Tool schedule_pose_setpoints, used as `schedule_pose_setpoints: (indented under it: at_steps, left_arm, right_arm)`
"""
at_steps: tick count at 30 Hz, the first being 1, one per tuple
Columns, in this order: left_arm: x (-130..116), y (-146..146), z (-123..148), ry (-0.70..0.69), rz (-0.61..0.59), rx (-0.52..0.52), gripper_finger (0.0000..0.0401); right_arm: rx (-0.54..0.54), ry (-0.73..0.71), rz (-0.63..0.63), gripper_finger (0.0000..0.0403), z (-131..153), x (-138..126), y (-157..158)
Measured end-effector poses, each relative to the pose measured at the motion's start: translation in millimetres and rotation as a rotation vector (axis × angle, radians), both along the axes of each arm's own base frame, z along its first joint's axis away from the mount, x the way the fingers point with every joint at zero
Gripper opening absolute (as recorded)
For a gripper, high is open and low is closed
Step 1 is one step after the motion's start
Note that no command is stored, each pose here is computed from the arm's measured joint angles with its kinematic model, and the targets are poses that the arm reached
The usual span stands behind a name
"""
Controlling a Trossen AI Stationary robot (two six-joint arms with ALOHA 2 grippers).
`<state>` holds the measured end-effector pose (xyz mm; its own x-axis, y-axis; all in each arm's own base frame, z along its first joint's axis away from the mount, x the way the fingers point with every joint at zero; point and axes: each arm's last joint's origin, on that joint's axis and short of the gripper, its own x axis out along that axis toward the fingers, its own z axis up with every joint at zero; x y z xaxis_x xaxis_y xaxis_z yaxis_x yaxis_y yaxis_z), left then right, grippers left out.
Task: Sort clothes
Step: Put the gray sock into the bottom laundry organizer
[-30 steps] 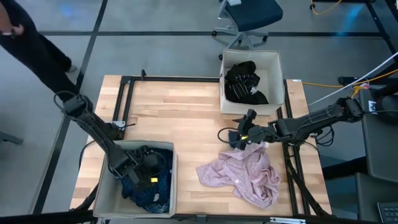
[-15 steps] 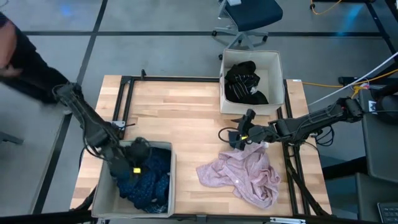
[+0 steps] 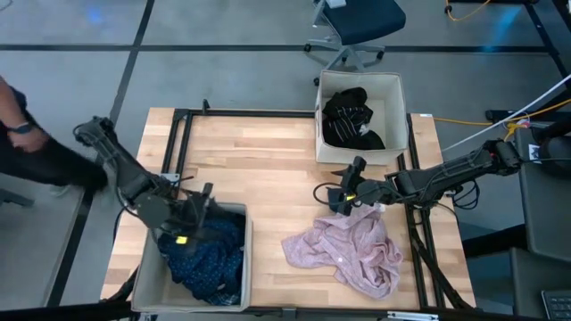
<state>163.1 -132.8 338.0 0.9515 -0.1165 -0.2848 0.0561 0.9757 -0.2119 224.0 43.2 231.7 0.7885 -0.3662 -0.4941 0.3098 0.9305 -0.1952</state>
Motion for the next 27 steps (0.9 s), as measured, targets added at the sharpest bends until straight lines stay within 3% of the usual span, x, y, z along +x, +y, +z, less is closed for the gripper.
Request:
schedule_pose_setpoints:
  at_steps: [5, 9, 14, 18, 23, 27]
  left_arm:
    - [32.8, 2.2, -11.8, -0.014, 0.103, 0.166, 0.0194]
    - [61.1, 2.6, -32.8, 0.045, 0.150, 0.252, 0.0194]
    - [83.7, 2.9, -55.1, 0.108, 0.190, 0.292, 0.0194]
    - [93.2, 2.3, -64.4, 0.124, 0.203, 0.302, 0.0194]
    - [97.6, 4.7, -69.0, 0.140, 0.227, 0.283, 0.0194]
    - [99.1, 7.6, -68.9, 0.139, 0.244, 0.266, 0.0194]
  right_arm:
    - [0.033, -0.023, 0.012, 0.0244, 1.4, 1.2, 1.1]
    - [0.133, -0.002, 0.150, 0.0244, 9.2, 2.7, 6.4]
    - [0.263, 0.091, 0.324, 0.0244, 31.9, -3.6, 24.5]
    - [0.348, 0.210, 0.365, 0.0244, 44.0, -18.2, 45.0]
    - [0.412, 0.343, 0.318, 0.0243, 38.5, -41.5, 66.2]
    - [0.273, 0.346, 0.114, 0.0243, 27.5, -53.9, 66.2]
